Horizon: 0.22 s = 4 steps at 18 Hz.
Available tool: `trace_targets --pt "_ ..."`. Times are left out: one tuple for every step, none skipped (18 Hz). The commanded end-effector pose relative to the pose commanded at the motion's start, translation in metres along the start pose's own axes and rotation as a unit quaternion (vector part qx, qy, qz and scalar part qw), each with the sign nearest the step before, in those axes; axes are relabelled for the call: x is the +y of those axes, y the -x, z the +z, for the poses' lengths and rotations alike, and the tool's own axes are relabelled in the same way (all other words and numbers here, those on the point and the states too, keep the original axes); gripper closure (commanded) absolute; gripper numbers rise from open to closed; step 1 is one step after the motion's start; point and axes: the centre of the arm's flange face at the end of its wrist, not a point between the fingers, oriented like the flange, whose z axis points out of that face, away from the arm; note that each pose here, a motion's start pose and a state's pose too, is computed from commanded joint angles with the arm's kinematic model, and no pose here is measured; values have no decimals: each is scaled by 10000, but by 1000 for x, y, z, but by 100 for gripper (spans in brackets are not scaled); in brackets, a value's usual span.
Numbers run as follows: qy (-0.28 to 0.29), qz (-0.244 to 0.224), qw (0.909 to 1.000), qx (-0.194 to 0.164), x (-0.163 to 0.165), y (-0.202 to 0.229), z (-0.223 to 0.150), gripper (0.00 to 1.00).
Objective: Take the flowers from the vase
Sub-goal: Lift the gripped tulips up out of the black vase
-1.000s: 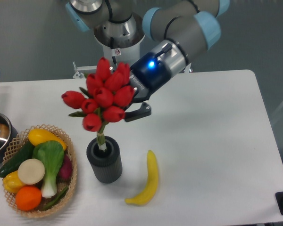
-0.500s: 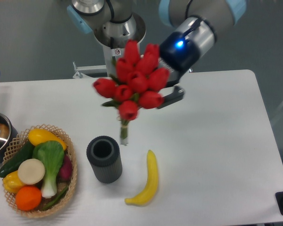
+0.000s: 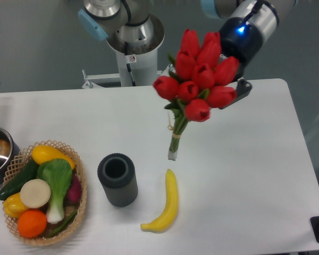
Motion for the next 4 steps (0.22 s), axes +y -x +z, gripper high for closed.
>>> trace_targets --pt "-3 7 10000 -46 1 3 -5 61" --pt "-5 1 10000 -84 2 6 -9 61" --pt "1 0 10000 -96 2 7 -10 61" --pt "0 -1 9999 -104 2 7 -10 61"
